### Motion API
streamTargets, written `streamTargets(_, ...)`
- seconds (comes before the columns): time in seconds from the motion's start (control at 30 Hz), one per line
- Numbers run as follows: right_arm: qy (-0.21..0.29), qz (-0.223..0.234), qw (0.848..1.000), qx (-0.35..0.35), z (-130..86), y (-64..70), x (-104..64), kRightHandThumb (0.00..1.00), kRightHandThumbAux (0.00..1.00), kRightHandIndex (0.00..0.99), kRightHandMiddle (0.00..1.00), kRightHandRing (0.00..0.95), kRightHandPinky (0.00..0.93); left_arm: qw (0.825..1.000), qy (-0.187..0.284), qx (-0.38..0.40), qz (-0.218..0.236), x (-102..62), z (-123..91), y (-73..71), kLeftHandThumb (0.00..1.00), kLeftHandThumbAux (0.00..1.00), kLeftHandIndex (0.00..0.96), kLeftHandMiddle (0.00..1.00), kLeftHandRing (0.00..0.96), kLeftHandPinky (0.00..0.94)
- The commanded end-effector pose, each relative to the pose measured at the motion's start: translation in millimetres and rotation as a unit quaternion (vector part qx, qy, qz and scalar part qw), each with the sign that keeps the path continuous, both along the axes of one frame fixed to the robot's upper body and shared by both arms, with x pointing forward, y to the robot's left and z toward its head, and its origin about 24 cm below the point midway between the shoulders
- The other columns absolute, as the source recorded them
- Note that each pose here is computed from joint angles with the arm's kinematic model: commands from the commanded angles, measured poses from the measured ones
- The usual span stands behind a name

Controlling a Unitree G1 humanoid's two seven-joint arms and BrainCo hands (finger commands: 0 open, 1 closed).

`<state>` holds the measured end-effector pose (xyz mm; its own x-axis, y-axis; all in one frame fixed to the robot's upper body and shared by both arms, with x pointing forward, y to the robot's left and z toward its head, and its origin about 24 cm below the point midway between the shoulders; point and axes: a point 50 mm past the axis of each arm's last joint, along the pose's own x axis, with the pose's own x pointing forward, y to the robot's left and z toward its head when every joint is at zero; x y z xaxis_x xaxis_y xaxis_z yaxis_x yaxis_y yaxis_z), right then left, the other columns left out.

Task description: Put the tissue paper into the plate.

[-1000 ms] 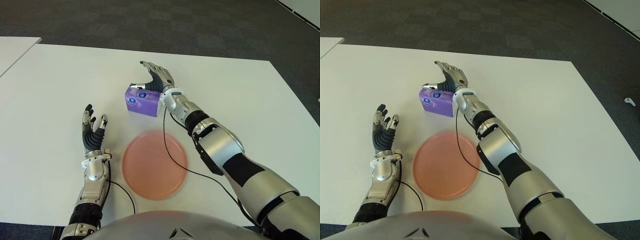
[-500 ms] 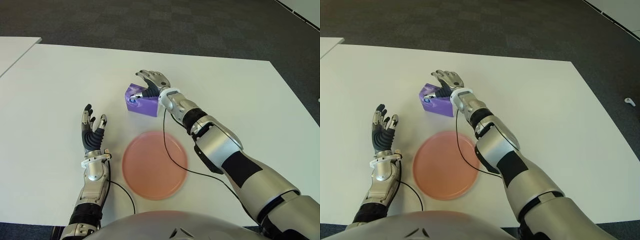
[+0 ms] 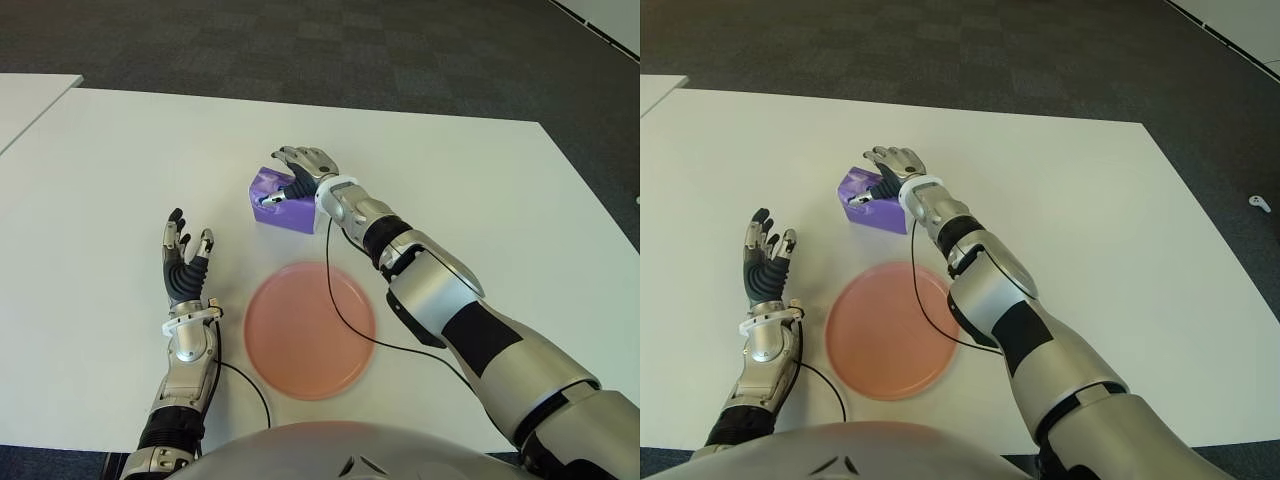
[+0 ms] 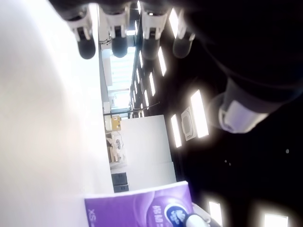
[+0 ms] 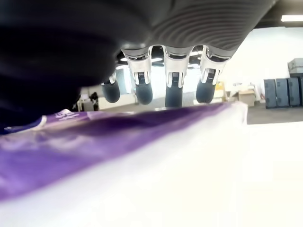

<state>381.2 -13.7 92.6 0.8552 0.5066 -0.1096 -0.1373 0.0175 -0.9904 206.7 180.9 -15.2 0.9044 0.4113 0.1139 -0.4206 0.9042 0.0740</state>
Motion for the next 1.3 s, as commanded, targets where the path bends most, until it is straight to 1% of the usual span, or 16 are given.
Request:
streamTargets(0.03,0.017,-0.002,1.000,-0.012,-3,-0.1,-0.5,0.231,0.334,0.000,0.000,0.000,0.000,0.992,0.129,0.003,0.008,-49.4,-49,-1.7,0.000,0.538,0.000,0.000,0.000,0.000)
streamTargets(0.27,0.029,-0.004,1.000,-0.008,-5,-1.7,-0.7,0.220,0.349,0.000,0.000,0.000,0.000,0.991,0.131,0.001,0.008,-49.9,-50,-2.9,0.000,0.535,0.000,0.000,0.000,0.000)
streamTargets(0.77,0.034,-0.003,0.999,-0.010,-5,-6.6,0.8,0.208,0.366,0.000,0.000,0.000,0.000,0.991,0.133,-0.007,0.006,-51.6,-50,-4.6,0.000,0.537,0.000,0.000,0.000,0.000)
streamTargets(1.0,0.032,0.007,0.999,-0.014,-6,-8.5,0.2,0.204,0.383,0.000,0.000,0.000,0.000,0.992,0.129,-0.007,0.005,-52.0,-50,-4.8,0.000,0.550,0.000,0.000,0.000,0.000)
streamTargets(1.17,0.034,0.018,0.999,-0.022,-8,-8.2,-1.3,0.206,0.395,0.000,0.000,0.000,0.000,0.991,0.133,-0.004,0.004,-51.7,-50,-4.8,0.000,0.539,0.000,0.000,0.000,0.000)
streamTargets(1.3,0.042,0.035,0.998,-0.039,-17,-6.7,-6.7,0.215,0.402,0.000,0.000,0.000,0.000,0.990,0.140,-0.001,0.004,-51.6,-50,-4.9,0.000,0.530,0.000,0.000,0.000,0.000)
